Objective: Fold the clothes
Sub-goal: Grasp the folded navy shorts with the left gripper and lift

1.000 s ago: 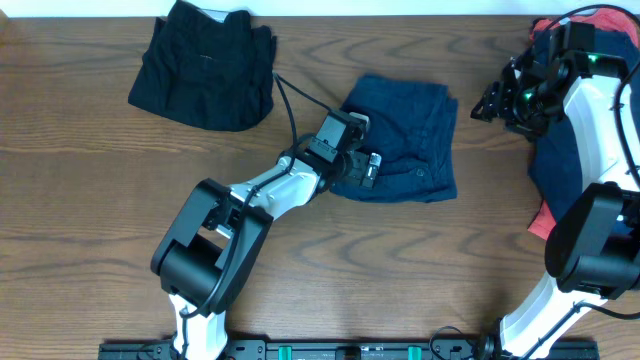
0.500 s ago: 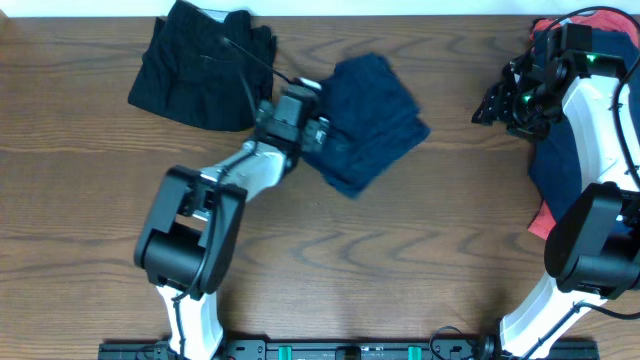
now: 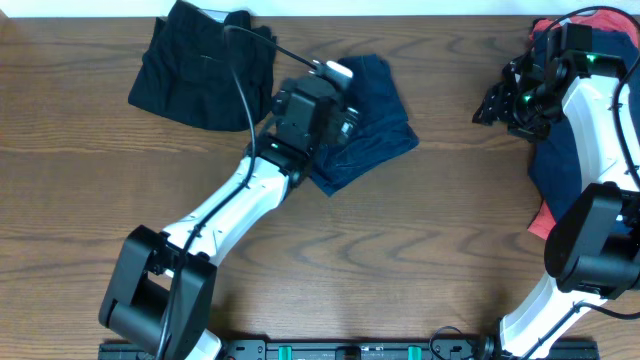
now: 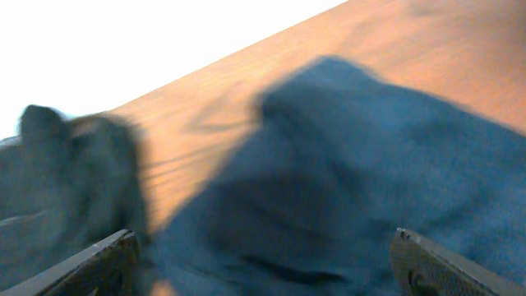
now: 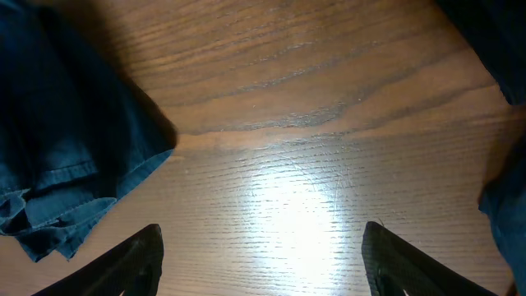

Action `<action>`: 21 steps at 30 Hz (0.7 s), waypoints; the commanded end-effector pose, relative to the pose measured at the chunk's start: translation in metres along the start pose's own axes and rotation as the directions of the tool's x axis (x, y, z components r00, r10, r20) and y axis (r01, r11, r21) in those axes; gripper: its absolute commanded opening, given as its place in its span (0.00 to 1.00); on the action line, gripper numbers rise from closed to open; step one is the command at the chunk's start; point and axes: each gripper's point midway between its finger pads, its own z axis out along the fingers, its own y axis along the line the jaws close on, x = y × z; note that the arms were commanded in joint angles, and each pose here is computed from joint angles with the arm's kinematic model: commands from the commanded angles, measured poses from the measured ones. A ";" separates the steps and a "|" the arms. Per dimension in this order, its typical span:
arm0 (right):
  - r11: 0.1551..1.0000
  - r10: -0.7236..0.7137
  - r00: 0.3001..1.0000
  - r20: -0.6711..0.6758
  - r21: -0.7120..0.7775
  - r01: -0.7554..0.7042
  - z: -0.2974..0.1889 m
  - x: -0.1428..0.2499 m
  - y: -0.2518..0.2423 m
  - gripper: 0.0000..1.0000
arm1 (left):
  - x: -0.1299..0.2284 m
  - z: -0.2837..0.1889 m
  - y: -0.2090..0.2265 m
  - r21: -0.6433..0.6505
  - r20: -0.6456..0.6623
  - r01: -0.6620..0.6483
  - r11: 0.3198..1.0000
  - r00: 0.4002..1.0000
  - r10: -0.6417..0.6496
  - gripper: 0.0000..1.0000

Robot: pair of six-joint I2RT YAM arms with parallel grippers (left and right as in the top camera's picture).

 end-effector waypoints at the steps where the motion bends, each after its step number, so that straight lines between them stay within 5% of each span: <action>1: 1.000 -0.014 1.000 0.019 -0.004 0.014 -0.005 -0.004 0.005 0.76 | 0.010 0.002 -0.045 0.204 -0.010 -0.093 0.975 0.995 0.097 0.98; 8: 1.000 -0.015 1.000 0.021 -0.012 0.015 -0.005 -0.004 0.006 0.76 | 0.054 0.015 -0.074 0.360 -0.056 -0.275 0.891 0.948 0.315 0.98; 21: 1.000 -0.018 0.999 0.030 -0.013 0.018 -0.005 -0.006 0.007 0.77 | 0.104 0.026 -0.115 0.463 -0.107 -0.369 0.806 0.879 0.464 0.99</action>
